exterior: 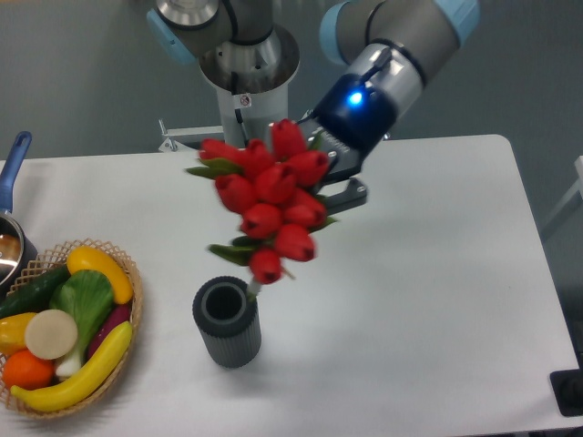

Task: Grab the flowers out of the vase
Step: 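Lift the tulip bunch up out of the vase and carry it away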

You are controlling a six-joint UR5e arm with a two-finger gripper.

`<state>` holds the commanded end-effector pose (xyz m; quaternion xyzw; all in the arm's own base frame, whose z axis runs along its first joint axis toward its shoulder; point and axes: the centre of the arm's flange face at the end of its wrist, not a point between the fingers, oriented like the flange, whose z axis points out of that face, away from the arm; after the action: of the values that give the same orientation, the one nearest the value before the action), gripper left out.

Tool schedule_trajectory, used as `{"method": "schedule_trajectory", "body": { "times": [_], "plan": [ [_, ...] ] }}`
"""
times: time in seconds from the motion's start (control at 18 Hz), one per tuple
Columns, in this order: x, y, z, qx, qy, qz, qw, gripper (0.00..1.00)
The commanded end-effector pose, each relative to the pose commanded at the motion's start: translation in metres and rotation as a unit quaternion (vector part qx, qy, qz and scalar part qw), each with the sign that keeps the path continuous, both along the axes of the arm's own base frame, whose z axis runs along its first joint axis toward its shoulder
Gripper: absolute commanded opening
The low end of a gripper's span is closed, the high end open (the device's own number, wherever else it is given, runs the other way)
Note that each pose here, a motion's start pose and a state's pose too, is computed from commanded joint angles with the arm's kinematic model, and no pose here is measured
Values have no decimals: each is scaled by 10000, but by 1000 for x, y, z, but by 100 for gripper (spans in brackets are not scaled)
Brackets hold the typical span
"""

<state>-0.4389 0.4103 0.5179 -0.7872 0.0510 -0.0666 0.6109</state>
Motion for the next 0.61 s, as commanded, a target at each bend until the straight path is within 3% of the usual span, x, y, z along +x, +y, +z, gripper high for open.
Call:
{"method": "schedule_trajectory", "body": {
  "times": [0.17, 0.28, 0.44, 0.61],
  "plan": [
    [-17, -10, -13, -516, 218, 478, 9973, 0],
    [-27, -14, -25, -1079, 466, 890, 9891, 0],
    [-40, -23, -44, -1852, 937, 1314, 9694, 0],
    [-46, -35, -74, -2557, 1449, 1399, 9455, 1]
  ]
}}
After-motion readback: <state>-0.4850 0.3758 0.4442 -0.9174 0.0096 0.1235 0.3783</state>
